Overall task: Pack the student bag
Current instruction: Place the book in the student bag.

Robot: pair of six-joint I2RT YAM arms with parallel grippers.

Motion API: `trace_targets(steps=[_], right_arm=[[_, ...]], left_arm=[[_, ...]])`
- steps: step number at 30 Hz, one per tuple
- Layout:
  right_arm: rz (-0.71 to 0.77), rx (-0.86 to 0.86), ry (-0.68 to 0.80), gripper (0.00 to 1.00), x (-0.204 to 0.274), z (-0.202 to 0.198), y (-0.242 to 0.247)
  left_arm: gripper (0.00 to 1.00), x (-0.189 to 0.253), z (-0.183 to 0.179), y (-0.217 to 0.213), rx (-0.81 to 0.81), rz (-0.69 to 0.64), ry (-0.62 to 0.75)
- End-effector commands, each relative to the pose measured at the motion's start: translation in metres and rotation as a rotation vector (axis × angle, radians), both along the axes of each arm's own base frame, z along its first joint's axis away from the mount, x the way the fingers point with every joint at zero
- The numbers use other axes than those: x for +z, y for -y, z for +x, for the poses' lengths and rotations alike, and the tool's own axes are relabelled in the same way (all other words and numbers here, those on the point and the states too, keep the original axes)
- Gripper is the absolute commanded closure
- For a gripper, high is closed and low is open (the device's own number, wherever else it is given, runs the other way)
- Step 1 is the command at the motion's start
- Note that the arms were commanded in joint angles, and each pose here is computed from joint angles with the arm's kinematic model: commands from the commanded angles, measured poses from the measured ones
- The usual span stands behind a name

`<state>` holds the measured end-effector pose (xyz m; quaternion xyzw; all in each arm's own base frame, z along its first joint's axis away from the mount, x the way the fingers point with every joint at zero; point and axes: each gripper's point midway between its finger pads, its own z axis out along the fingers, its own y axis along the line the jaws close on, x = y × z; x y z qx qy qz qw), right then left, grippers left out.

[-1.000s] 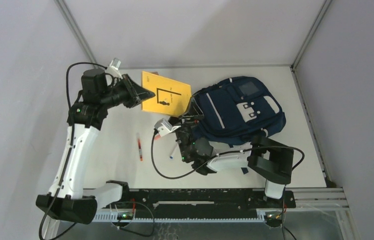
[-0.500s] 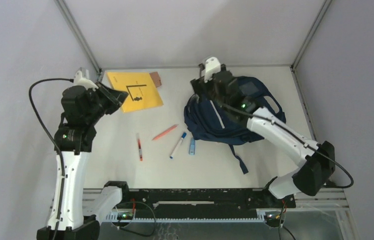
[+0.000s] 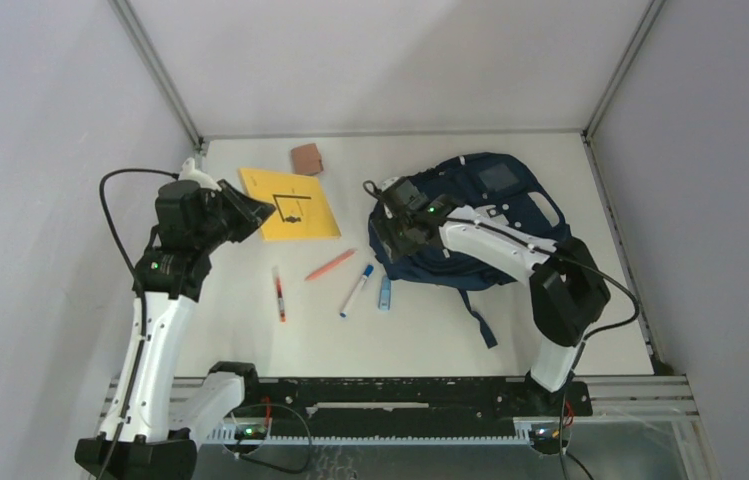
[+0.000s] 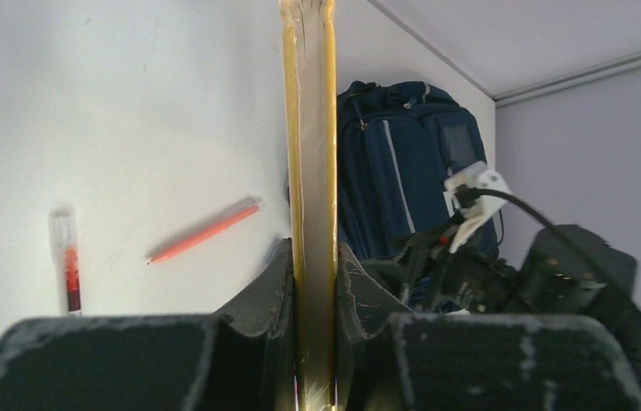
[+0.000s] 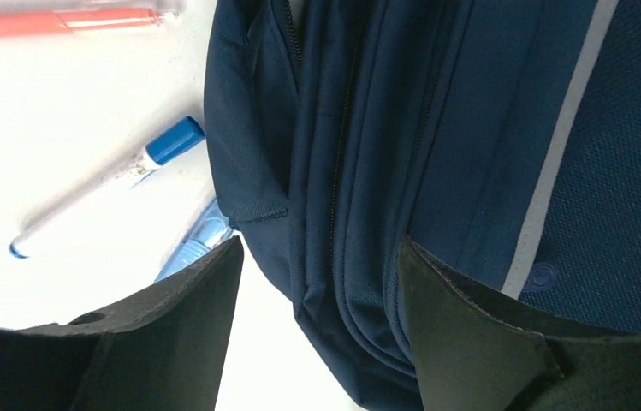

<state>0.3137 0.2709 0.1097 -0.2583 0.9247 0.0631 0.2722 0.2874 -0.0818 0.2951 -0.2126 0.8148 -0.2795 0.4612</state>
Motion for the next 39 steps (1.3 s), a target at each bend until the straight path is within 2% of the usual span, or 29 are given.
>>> trace_targets(steps=[1,3,5,11,13,17,18,19,20,23,27,33,39], right_arm=[[-0.049,-0.041,0.054,0.25,0.003,0.009,-0.003],[-0.072,-0.066,0.062,0.28,-0.002,0.015,-0.001],[-0.074,-0.094,0.075,0.37,-0.003,0.023,0.000],[-0.101,-0.129,0.118,0.51,-0.006,0.038,0.001],[-0.113,-0.115,0.122,0.51,-0.009,0.037,-0.001],[-0.130,-0.086,0.128,0.44,-0.015,0.034,-0.008],[-0.142,-0.089,0.133,0.48,-0.018,0.035,-0.008],[-0.159,-0.101,0.140,0.57,-0.021,0.037,-0.006],[-0.173,-0.116,0.142,0.72,-0.023,0.040,-0.003],[-0.166,-0.143,0.128,0.99,-0.027,0.045,0.001],[-0.119,-0.142,0.147,1.00,-0.007,0.045,-0.003],[0.167,-0.122,0.180,1.00,0.072,0.028,-0.020],[0.376,-0.145,0.197,1.00,0.123,0.023,-0.011]], left_arm=[[1.00,0.039,0.007,0.014,-0.057,-0.054,0.164],[1.00,0.037,0.007,0.017,-0.071,-0.061,0.160],[1.00,0.035,0.008,0.020,-0.080,-0.067,0.156],[1.00,0.028,0.008,0.025,-0.100,-0.076,0.144],[1.00,0.027,0.008,0.026,-0.104,-0.077,0.143],[1.00,0.024,0.009,0.027,-0.111,-0.082,0.139],[1.00,0.022,0.010,0.028,-0.113,-0.084,0.134],[1.00,0.021,0.010,0.029,-0.115,-0.085,0.131],[1.00,0.020,0.010,0.030,-0.118,-0.087,0.130],[1.00,0.016,0.008,0.031,-0.124,-0.085,0.124],[1.00,0.012,0.003,0.032,-0.129,-0.084,0.122],[1.00,0.010,-0.002,0.040,-0.160,-0.098,0.124],[1.00,0.006,0.007,0.065,-0.226,-0.205,0.120]])
